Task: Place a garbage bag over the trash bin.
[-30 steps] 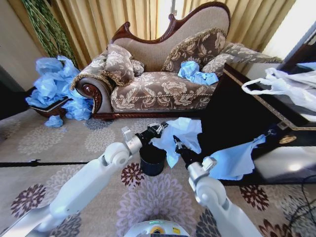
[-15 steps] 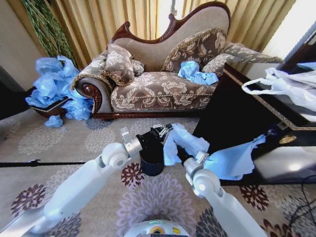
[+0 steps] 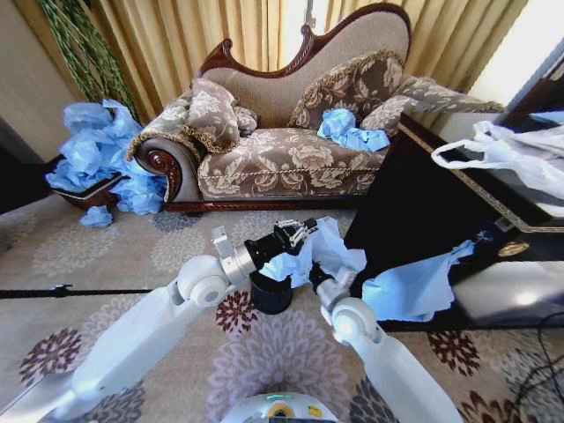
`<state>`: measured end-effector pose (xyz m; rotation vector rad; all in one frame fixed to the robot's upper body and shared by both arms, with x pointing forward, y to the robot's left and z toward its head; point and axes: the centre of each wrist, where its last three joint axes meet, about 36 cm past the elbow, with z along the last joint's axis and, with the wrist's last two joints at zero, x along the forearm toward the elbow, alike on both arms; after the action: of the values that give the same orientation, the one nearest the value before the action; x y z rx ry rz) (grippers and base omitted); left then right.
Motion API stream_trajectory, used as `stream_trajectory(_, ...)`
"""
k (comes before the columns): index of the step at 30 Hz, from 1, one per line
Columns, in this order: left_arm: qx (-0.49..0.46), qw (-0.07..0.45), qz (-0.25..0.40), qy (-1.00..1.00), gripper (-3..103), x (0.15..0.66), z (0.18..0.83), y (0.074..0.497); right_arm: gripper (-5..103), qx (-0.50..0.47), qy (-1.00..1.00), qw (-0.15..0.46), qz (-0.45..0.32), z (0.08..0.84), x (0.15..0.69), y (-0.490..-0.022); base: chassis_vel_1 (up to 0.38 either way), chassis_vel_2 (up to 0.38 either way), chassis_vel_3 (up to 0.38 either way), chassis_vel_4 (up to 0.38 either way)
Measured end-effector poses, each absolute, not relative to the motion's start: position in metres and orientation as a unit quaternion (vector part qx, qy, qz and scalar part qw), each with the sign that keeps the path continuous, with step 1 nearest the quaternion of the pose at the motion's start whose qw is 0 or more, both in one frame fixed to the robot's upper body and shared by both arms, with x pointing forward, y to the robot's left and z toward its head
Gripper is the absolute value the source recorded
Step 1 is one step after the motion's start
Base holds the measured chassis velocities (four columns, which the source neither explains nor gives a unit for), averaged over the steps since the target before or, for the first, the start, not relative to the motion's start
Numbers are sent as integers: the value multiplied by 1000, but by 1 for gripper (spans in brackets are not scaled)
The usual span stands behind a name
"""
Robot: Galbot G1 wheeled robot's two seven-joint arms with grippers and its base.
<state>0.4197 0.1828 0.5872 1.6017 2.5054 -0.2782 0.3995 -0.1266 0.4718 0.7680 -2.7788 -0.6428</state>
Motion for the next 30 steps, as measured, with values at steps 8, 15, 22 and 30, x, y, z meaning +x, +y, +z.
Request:
stream_trajectory(8,546,76,-109,827,0,423,582,180,0,283,-934,70,-206,465,411,-113,0,0,0,0)
stream_trajectory(15,552,68,-142,818,0,418,575,173,0,288,-933,77,-201,452,428,-98,0,0,0,0)
stream_trajectory(22,514,44,-235,824,0,416,548,174,0,271,-944,82,-170,423,467,-82,0,0,0,0)
stream_trajectory(30,500,34,-287,816,0,397,541,169,0,265,-946,85,-165,408,481,-72,0,0,0,0)
